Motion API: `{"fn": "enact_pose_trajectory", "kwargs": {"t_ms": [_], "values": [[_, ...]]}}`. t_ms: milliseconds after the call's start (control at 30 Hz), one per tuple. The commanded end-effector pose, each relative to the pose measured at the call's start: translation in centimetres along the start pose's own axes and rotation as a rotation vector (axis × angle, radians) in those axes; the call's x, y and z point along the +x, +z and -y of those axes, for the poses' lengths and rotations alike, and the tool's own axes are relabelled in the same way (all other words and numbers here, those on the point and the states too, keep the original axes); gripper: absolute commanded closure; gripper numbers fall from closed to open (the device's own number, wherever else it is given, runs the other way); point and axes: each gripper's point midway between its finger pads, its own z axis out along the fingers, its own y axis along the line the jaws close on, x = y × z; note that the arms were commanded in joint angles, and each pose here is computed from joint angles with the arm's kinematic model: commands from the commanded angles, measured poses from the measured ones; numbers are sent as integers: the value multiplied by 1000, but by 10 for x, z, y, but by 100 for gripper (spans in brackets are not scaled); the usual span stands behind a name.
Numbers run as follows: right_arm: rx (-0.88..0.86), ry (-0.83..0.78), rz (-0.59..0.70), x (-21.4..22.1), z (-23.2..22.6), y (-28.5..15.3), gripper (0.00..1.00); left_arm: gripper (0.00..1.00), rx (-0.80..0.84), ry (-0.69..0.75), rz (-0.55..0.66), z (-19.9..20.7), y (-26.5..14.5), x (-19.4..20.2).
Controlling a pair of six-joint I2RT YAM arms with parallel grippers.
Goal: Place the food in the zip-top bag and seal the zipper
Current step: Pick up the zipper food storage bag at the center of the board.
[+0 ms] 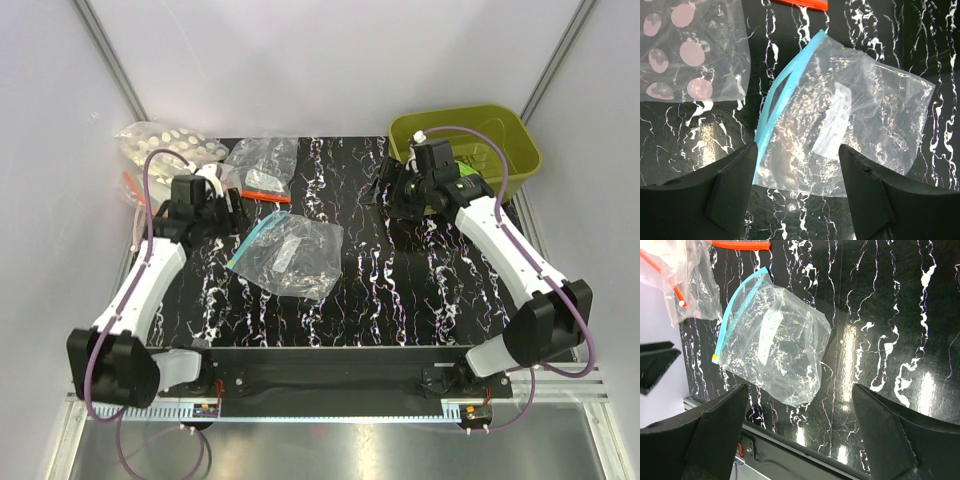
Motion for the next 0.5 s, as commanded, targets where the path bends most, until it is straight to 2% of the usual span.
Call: {"fn": "enact_pose_trajectory", "kwargs": {"t_ms": [0, 267, 467], "values": [[-43, -25, 69, -10, -14, -16, 8, 30, 124, 25, -14, 12, -1, -22], [-26, -47, 76, -4, -8, -27, 8, 34, 269, -51, -183, 30, 38, -16], [-18, -56, 87, -3, -6, -33, 7, 33, 221, -78, -269, 17, 65, -1]]}}
